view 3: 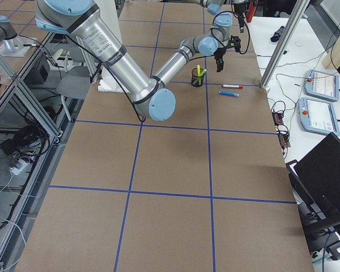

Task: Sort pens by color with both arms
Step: 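Withdraw the left arm while the right gripper moves over the pen cup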

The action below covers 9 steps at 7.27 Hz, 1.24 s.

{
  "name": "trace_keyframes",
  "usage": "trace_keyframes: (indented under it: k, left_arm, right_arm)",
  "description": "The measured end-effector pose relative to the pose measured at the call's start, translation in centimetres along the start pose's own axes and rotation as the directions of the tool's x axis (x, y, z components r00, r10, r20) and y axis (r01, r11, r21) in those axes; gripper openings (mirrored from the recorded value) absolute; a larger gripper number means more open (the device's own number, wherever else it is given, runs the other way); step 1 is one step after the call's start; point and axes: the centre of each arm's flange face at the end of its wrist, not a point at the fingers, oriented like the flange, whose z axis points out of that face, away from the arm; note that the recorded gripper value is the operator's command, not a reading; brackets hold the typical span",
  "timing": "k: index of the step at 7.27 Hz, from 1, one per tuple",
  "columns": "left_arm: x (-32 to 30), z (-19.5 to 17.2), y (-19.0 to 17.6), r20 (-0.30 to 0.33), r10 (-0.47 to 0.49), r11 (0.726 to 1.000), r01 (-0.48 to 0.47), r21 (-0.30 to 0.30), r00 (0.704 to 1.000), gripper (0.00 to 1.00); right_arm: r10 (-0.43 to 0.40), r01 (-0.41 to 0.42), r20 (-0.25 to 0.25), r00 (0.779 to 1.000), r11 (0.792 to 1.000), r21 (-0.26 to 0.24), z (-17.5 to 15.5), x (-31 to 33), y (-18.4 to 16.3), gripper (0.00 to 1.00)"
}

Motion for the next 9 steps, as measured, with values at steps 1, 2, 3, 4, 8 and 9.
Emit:
trace_keyframes:
  k: [1, 2, 3, 4, 8, 9]
  left_arm:
    - [-0.1, -0.6, 0.4, -0.013, 0.006, 1.0, -0.006, -0.006, 1.0, 1.0]
    - [0.1, -1.2, 0.9, -0.023, 0.017, 1.0, -0.017, -0.001, 1.0, 1.0]
    - [0.4, -1.7, 1.1, -0.029, 0.025, 1.0, -0.025, 0.007, 0.999, 1.0]
    - [0.7, -2.1, 1.2, -0.034, 0.033, 0.999, -0.032, 0.015, 0.999, 1.0]
    - [2.1, -2.7, 1.5, -0.038, 0.046, 0.998, -0.044, 0.04, 0.998, 1.0]
    - [2.3, -2.9, 1.6, -0.041, 0.048, 0.998, -0.046, 0.043, 0.998, 1.0]
  right_arm:
    - [0.008, -0.01, -0.027, 1.0, 0.997, -0.081, 0.9, -1.1, -0.9, 1.0]
    - [0.011, -0.018, -0.044, 0.999, 0.988, -0.155, 2.4, -1.9, -1.8, 1.0]
    - [0.014, -0.026, -0.057, 0.998, 0.976, -0.217, 4.0, -3.2, -2.4, 1.0]
    - [0.016, -0.035, -0.074, 0.997, 0.964, -0.264, 5.7, -4.8, -2.8, 1.0]
    - [0.002, -0.057, -0.149, 0.989, 0.928, -0.367, 10.1, -11.3, -3.8, 0.96]
    - [-0.026, -0.033, -0.15, 0.988, 0.924, -0.38, 11.3, -11.8, -3.0, 0.92]
